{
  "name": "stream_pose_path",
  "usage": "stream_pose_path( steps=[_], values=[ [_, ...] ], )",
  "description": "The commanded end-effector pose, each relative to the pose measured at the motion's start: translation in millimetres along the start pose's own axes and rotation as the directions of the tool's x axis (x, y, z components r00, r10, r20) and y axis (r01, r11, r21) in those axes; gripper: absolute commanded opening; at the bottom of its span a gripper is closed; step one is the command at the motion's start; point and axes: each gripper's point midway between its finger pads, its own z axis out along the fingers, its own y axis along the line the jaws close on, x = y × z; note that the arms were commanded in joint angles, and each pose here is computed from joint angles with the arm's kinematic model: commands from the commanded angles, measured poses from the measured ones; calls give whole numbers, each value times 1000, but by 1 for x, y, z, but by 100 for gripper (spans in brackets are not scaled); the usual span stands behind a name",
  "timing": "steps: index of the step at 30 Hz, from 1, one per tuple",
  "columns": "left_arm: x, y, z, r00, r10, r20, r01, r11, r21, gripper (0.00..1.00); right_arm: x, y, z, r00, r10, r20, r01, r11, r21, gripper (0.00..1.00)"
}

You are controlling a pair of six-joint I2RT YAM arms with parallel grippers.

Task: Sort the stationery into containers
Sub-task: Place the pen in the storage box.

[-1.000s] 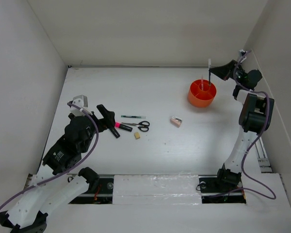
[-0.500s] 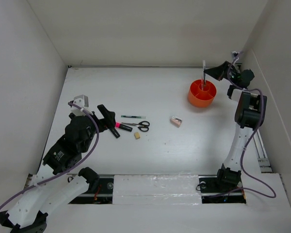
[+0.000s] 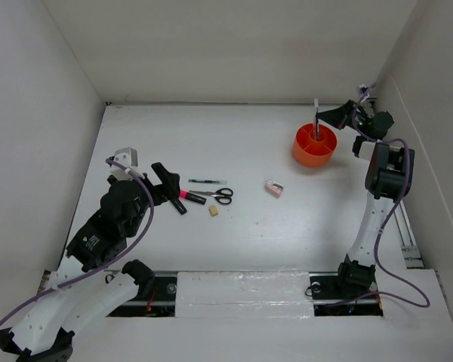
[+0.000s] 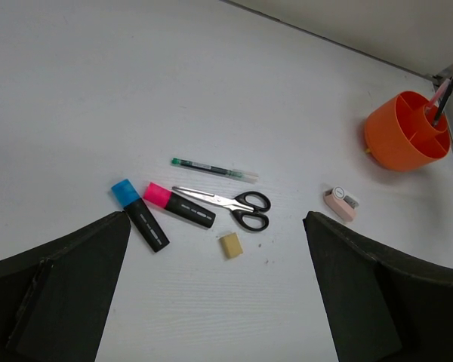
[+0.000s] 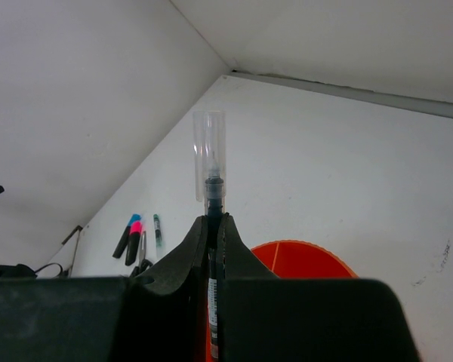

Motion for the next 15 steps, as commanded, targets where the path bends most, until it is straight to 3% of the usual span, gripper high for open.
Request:
stream_pose_path(
  steps=[1, 12, 15],
  values=[
    [-9, -4, -1, 999, -10, 36, 9, 1000, 24, 100, -9, 36, -6, 908, -411, 73, 418, 902, -114, 0],
    [-9, -5, -3, 999, -4, 38, 3, 999, 36, 100, -6, 34, -26, 907, -413, 81, 418, 905, -76, 0],
    [-6, -4, -1, 1000, 0, 31, -1, 999, 32, 100, -6, 34, -30, 910, -407, 81, 412, 909, -65, 9]
  ],
)
